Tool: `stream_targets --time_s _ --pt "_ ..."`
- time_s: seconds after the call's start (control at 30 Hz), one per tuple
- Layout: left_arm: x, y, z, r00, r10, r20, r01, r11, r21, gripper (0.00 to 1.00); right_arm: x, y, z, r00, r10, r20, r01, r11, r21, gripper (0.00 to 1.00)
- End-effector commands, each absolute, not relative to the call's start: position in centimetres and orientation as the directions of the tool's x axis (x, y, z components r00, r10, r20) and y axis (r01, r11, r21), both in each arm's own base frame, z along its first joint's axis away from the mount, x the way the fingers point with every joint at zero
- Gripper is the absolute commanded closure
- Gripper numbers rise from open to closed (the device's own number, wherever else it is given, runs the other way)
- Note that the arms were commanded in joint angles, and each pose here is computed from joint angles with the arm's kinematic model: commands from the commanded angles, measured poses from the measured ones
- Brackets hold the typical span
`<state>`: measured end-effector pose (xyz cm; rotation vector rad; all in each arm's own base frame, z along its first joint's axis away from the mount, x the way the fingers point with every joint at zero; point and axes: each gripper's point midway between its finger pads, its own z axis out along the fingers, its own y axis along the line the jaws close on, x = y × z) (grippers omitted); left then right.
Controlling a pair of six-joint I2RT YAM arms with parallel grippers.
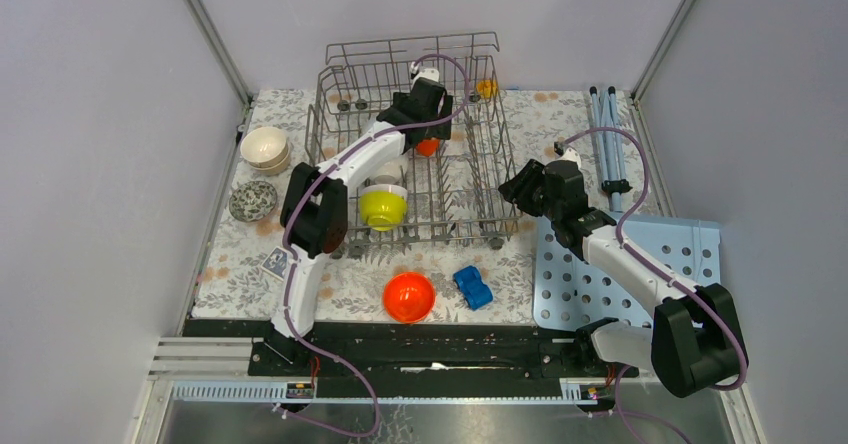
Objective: Unload the bowls from the dish rack
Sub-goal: Pick up the bowl from the dish rack.
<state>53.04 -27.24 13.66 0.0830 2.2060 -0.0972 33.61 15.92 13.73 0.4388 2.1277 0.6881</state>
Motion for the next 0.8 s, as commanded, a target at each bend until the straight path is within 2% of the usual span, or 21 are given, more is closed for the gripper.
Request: stream_targets --time_s 0.0,0.53,0.77 --pt "53.7 -29.0 15.9 -0.564 -0.012 -0.826 0.133 0.985 -0.105 0.06 32.7 17.2 14.2 -0.620 0.516 -0.591 0.026 0.766 0.642 0.49" --pt "54.2 -28.4 12.0 -0.621 0.046 -0.783 0.123 0.992 -0.039 0.08 32.6 17.2 14.3 -0.621 0.510 -0.595 0.019 0.769 0.639 0.48" --pt "54.3 -28.5 10.3 -0.638 0.070 -0.767 0.133 0.991 -0.020 0.13 32.7 17.2 14.2 -0.622 0.510 -0.594 0.020 0.768 0.640 0.48"
